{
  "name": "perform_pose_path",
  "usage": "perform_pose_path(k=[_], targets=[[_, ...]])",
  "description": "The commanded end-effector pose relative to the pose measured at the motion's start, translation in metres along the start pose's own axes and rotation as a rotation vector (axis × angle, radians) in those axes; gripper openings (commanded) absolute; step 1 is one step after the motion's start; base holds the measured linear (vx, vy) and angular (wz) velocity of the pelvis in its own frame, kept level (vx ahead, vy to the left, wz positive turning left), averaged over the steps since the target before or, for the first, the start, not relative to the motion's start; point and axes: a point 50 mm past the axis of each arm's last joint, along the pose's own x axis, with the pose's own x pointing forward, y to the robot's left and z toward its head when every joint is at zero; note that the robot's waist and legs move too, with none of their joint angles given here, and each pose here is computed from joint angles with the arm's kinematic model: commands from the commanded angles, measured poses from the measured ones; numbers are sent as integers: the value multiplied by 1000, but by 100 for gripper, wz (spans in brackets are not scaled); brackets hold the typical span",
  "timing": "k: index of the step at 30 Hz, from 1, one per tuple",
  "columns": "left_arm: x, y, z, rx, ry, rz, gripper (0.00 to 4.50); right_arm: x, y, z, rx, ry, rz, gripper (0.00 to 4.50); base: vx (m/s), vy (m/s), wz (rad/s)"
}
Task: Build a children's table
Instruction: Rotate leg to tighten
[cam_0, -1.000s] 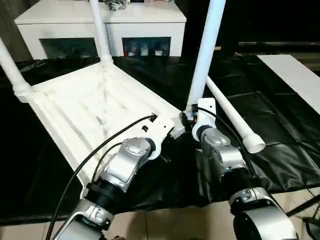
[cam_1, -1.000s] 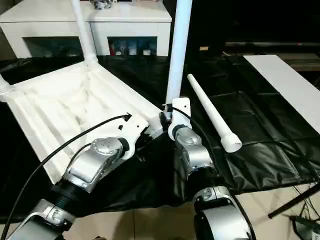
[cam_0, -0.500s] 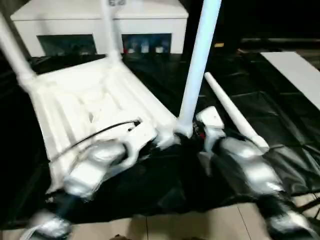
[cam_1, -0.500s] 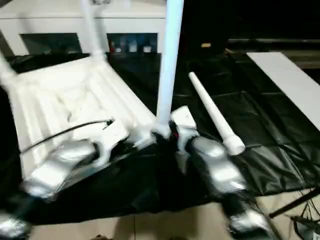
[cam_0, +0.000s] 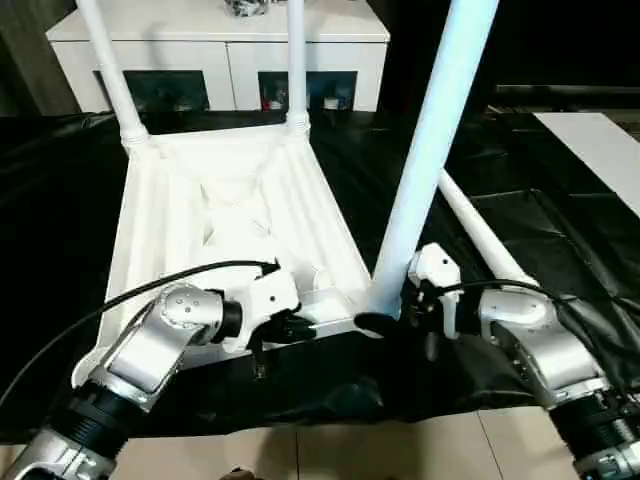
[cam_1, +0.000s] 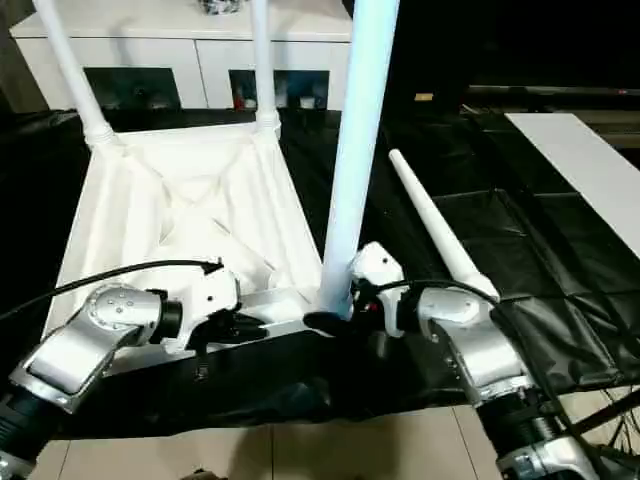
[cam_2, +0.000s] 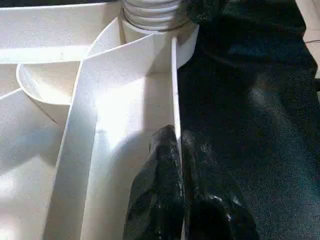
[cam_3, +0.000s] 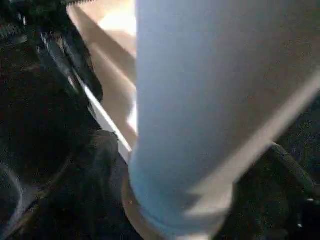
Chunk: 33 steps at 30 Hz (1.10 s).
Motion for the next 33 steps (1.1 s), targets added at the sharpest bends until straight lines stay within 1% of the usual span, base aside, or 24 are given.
perform_pose_path(k=[1,2,3,8,14,17,18,19,20,21,22,23,25,27,28,31,33], targets=[[2,0,3,24,4,-32,0,0,-1,2,-38,21,21,349,0,0,0],[1,0,2,24,5,-31,0,0,-1,1,-36,22,22,337,0,0,0],[1,0,2,23,6,-30,0,0,-1,1,-34,22,22,337,0,0,0],[1,1,2,23,6,-28,0,0,-3,1,-21,13,15,283,0,0,0],[0,1,1,18,2,-31,0,2,-2,0,2,-16,13,272,0,0,0],[5,2,1,-8,-7,8,0,10,-9,-5,41,-6,-122,271,0,0,0],[10,4,2,-43,-13,57,0,18,-15,-10,94,9,-248,271,0,0,0],[15,7,3,-67,-15,99,0,23,-18,-12,127,16,-331,271,0,0,0],[22,11,5,-106,-17,161,0,30,-21,-15,179,21,-427,271,0,0,0],[27,14,7,-133,-22,206,0,34,-24,-17,218,25,-498,270,0,0,0],[28,14,7,-140,-24,216,0,35,-24,-17,227,25,-513,270,0,0,0],[36,19,11,-193,-33,289,0,43,-27,-17,289,25,-601,270,0,0,0],[49,26,18,-248,-37,391,0,54,-29,-14,371,14,-716,270,0,0,0],[61,31,26,-313,-57,480,0,67,-29,-8,454,-17,-785,270,0,0,0],[63,31,28,-322,-60,489,0,68,-29,-8,465,-21,-791,270,0,0,0],[77,35,38,-360,-97,584,0,87,-26,6,466,-46,-804,270,0,0,0],[85,36,44,-356,-121,634,0,101,-20,17,411,-52,-760,270,0,0,0]])
